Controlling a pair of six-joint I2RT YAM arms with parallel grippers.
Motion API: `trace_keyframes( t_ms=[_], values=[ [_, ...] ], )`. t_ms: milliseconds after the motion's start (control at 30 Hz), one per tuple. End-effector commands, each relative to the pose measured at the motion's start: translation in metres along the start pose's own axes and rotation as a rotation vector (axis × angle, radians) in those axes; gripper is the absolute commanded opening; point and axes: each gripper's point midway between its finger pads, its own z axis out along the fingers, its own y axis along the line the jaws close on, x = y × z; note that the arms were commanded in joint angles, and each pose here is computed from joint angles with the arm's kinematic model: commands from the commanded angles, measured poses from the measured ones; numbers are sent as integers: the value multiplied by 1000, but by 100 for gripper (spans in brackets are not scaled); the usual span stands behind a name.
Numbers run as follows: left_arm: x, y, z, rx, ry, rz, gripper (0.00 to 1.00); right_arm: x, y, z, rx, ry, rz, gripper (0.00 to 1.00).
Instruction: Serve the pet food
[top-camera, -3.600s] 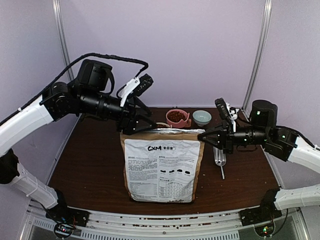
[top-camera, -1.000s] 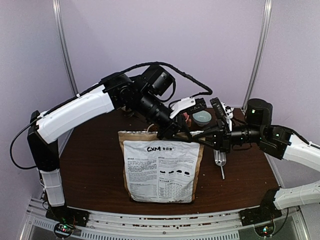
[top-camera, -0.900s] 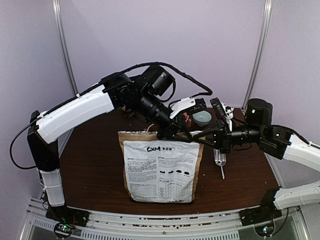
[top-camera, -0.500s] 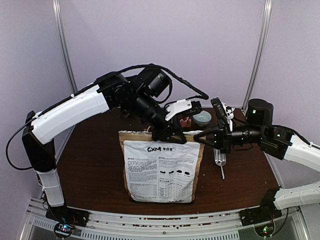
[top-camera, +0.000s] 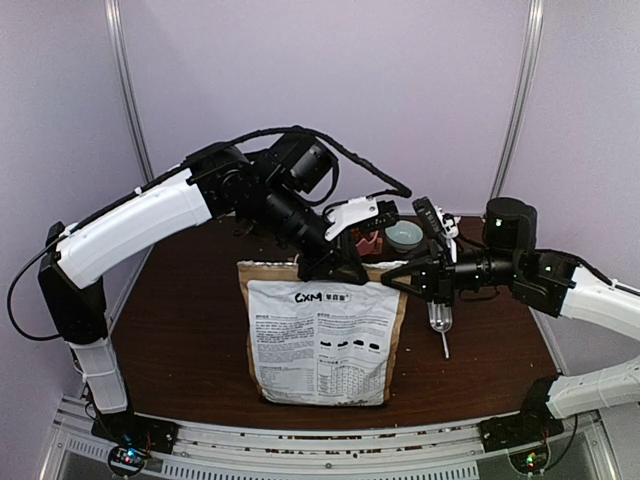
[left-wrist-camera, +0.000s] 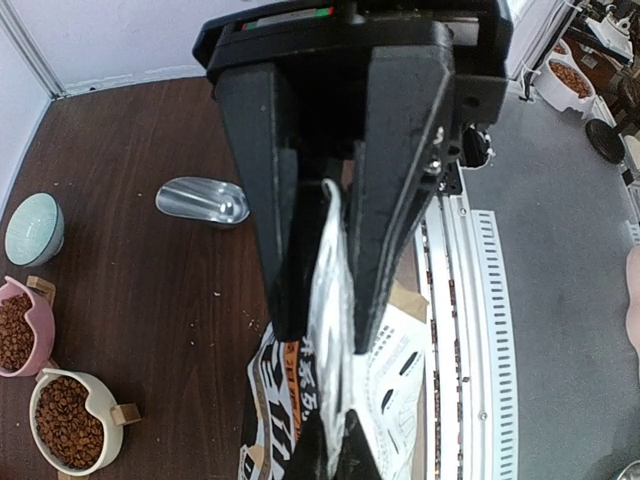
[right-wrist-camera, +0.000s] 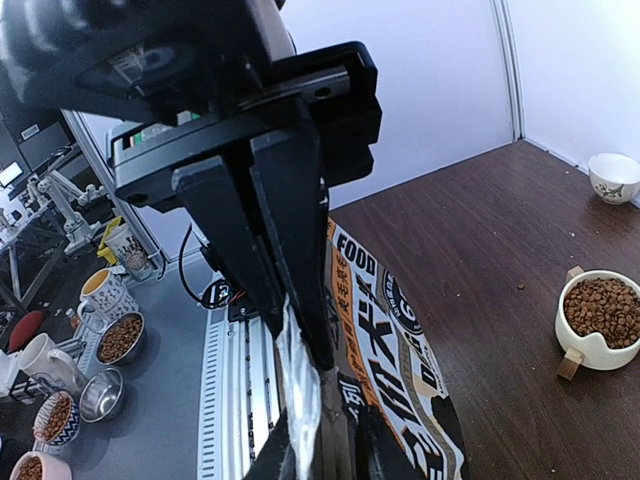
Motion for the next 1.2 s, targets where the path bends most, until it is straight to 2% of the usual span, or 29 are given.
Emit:
trace_keyframes(
  t_ms=[0, 167, 200, 300, 333, 467, 533, 633, 733, 933, 1100, 1167],
  values=[
    [-17, -4, -13, 7, -75, 30, 0, -24, 9, 5, -41, -50, -43, 21],
    [-17, -4, -13, 12, -75, 29, 0, -31, 11, 9, -56, -68, -48, 25],
    [-17, -4, -13, 11, -76, 29, 0, -32, 10, 9, -55, -68, -47, 22],
    [-18, -3, -15, -1, -75, 30, 0, -32, 8, 11, -50, -63, -49, 2],
    [-17, -1, -16, -13, -73, 31, 0, -31, 8, 10, -47, -62, -51, 0],
    [-12, 3, -26, -44, -68, 27, 17, -30, 8, 7, -29, -58, -63, 0],
    [-6, 7, -30, -58, -59, 16, 19, -30, 8, 5, -22, -58, -68, 0],
    [1, 8, -35, -67, -48, 4, 18, -32, 9, 3, -20, -65, -75, 0],
    [3, 7, -34, -61, -43, 3, 0, -33, 9, 4, -20, -67, -74, 0],
    [0, 8, -34, -59, -50, 10, 0, -36, 10, 4, -25, -74, -76, 0],
    [-7, 7, -26, -25, -62, 4, 21, -36, 12, 4, -36, -77, -72, 0],
    [-9, 7, -20, -5, -63, 3, 23, -36, 12, 5, -40, -78, -69, 0]
  ],
)
